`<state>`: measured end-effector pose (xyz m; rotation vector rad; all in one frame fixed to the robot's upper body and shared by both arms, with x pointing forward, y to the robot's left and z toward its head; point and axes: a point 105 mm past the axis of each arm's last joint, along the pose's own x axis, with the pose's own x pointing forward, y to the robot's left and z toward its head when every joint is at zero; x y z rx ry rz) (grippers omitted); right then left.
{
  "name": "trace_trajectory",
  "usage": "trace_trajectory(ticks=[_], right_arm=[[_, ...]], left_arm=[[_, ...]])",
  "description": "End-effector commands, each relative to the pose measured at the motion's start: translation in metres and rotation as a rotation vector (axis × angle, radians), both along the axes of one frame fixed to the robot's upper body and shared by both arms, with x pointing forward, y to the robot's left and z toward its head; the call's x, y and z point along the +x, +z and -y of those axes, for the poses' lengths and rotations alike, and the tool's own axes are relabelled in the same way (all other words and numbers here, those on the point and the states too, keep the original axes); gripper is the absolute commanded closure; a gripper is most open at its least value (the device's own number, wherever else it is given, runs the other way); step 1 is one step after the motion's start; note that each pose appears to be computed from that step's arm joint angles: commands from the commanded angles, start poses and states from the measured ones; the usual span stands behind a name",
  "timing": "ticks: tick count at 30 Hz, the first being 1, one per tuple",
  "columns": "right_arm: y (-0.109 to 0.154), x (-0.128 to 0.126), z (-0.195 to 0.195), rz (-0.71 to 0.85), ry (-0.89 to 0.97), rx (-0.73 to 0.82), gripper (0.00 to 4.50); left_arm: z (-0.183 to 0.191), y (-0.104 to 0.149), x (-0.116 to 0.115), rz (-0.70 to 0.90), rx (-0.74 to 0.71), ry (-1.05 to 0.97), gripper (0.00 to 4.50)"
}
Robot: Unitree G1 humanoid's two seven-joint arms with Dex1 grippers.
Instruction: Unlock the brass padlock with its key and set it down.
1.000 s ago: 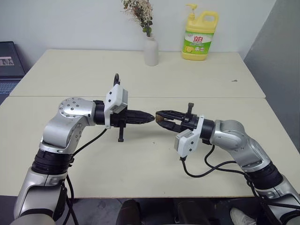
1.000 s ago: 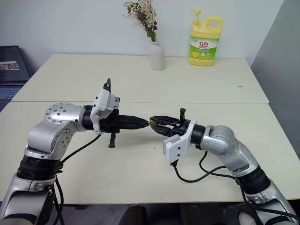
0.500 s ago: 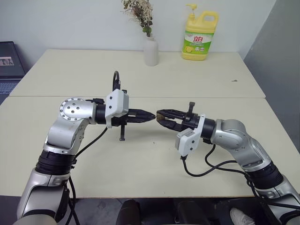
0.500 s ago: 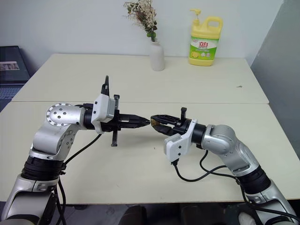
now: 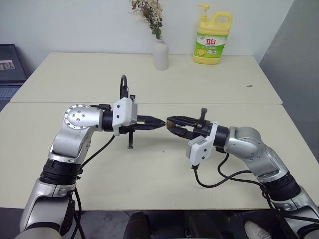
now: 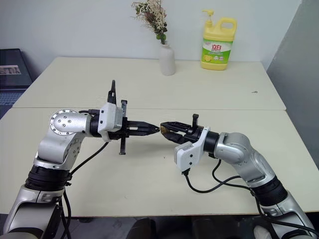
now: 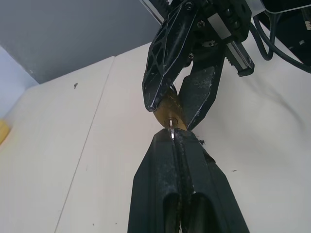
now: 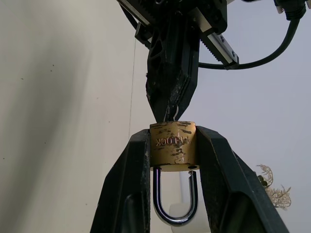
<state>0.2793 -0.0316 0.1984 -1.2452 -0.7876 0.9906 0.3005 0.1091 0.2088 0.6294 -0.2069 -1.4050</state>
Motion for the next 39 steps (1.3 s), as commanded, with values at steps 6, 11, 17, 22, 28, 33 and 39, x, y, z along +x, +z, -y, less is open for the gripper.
trace_trajectory(ticks=[6, 11, 17, 22, 28, 33, 39], right_arm=[[0.017, -0.01, -0.005, 0.058, 0.054, 0.046, 3.56], [0.016, -0.01, -0.004, 0.055, 0.05, 0.043, 3.56], [0.016, -0.01, -0.004, 0.051, 0.05, 0.04, 3.56], [0.016, -0.01, -0.004, 0.047, 0.05, 0.039, 3.56], [0.015, -0.01, -0.005, 0.04, 0.05, 0.04, 3.56], [0.016, -0.011, -0.005, 0.04, 0.051, 0.038, 3.56], [0.016, -0.011, -0.006, 0.039, 0.05, 0.037, 3.56]], left_arm=[[-0.012, -0.002, 0.008, -0.122, -0.029, 0.091, 2.66], [-0.02, -0.003, 0.006, -0.344, -0.058, 0.136, 1.4], [-0.008, 0.009, -0.005, -0.512, -0.138, 0.135, 1.4], [0.001, 0.012, -0.009, -0.548, -0.176, 0.125, 1.4], [0.008, 0.012, -0.006, -0.54, -0.197, 0.138, 1.4], [0.011, 0.011, -0.005, -0.533, -0.198, 0.138, 1.4], [0.011, 0.012, -0.003, -0.546, -0.214, 0.131, 1.4]])
